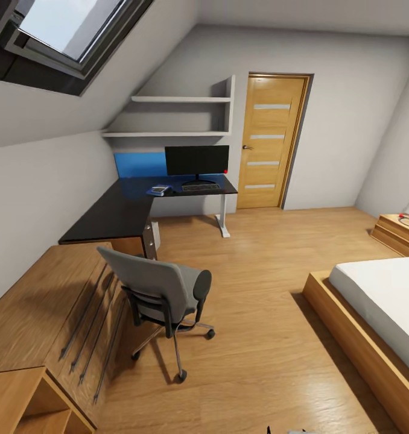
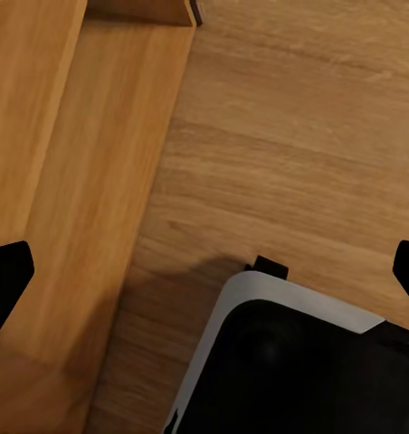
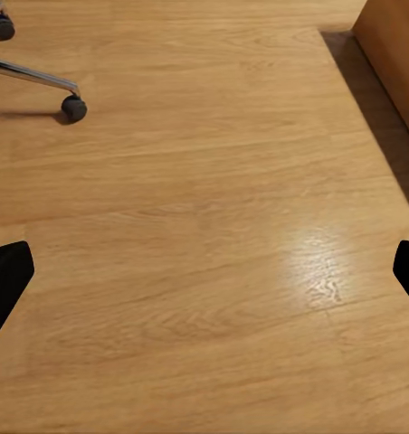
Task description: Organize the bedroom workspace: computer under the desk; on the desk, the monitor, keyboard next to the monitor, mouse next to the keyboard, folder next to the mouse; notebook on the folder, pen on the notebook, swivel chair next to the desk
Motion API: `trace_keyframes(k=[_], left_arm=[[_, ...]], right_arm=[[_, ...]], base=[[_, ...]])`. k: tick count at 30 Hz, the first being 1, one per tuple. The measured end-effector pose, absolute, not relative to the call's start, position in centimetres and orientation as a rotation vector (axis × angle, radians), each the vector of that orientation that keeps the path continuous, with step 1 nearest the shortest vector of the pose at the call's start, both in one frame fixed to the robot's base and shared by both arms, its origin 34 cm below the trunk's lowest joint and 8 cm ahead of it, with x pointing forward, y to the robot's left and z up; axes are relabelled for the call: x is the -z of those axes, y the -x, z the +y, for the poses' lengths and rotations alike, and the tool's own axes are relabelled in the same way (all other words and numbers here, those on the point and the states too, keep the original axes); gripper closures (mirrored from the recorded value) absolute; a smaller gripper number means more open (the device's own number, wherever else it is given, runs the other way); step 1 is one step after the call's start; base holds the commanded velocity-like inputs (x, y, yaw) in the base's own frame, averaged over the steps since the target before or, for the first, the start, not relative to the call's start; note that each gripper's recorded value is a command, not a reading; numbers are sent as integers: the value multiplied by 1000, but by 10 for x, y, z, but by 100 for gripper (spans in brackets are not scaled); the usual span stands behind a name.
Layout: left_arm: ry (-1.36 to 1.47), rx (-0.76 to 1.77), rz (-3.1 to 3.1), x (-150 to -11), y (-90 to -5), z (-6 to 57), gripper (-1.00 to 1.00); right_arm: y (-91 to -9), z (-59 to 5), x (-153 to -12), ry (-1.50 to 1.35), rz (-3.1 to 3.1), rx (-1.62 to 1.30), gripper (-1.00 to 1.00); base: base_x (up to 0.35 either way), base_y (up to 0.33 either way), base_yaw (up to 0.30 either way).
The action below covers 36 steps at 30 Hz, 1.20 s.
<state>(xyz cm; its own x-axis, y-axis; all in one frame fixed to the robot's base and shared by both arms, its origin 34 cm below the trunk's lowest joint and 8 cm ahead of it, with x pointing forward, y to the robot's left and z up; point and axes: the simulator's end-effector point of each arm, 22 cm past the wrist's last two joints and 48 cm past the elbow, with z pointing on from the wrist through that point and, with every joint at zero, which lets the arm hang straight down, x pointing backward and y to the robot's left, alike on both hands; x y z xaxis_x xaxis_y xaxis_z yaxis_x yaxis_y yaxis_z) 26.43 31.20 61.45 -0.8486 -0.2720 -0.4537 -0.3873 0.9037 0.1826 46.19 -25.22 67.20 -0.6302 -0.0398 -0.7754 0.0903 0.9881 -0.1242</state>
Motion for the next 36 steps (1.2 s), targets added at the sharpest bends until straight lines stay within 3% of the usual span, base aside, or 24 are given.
trace_keyframes(k=[36], left_arm=[[494, -348, 2631, -582, -281, 303, -100]], right_arm=[[-456, -263, -627, -26, 2309, 226, -100]], base=[[0, 0, 0]])
